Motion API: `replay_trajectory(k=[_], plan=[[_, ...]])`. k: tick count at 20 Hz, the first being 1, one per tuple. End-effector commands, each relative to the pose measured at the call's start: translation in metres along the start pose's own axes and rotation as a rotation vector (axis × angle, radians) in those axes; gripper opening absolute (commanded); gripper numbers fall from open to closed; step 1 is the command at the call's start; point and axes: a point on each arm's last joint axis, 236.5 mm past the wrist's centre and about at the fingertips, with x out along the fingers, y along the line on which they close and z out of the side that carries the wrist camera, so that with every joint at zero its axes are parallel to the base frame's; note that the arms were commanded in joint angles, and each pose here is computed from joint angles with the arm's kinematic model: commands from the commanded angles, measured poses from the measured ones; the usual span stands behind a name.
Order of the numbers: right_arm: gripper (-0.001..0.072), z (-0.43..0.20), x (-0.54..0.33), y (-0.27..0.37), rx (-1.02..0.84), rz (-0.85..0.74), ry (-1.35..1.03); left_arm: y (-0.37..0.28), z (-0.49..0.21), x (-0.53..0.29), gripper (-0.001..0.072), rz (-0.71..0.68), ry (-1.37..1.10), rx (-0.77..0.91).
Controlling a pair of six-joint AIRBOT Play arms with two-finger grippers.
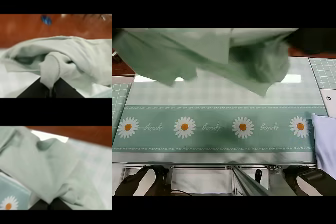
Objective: Fold the shirts.
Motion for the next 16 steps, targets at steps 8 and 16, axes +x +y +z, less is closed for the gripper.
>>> replay_trajectory(k=[8, 16], plan=[[0.0023, -0.021, -0.213, -0.021, -0.048, -0.406, -0.181, -0.088, 0.033, -0.128, 0.0022, 0.284, -0.171, 0.386], [0.0023, -0.090, -0.132, -0.054, 0.068, -0.407, 0.118, -0.037, -0.119, -0.073, 0.0022, 0.192, 0.289, 0.116]])
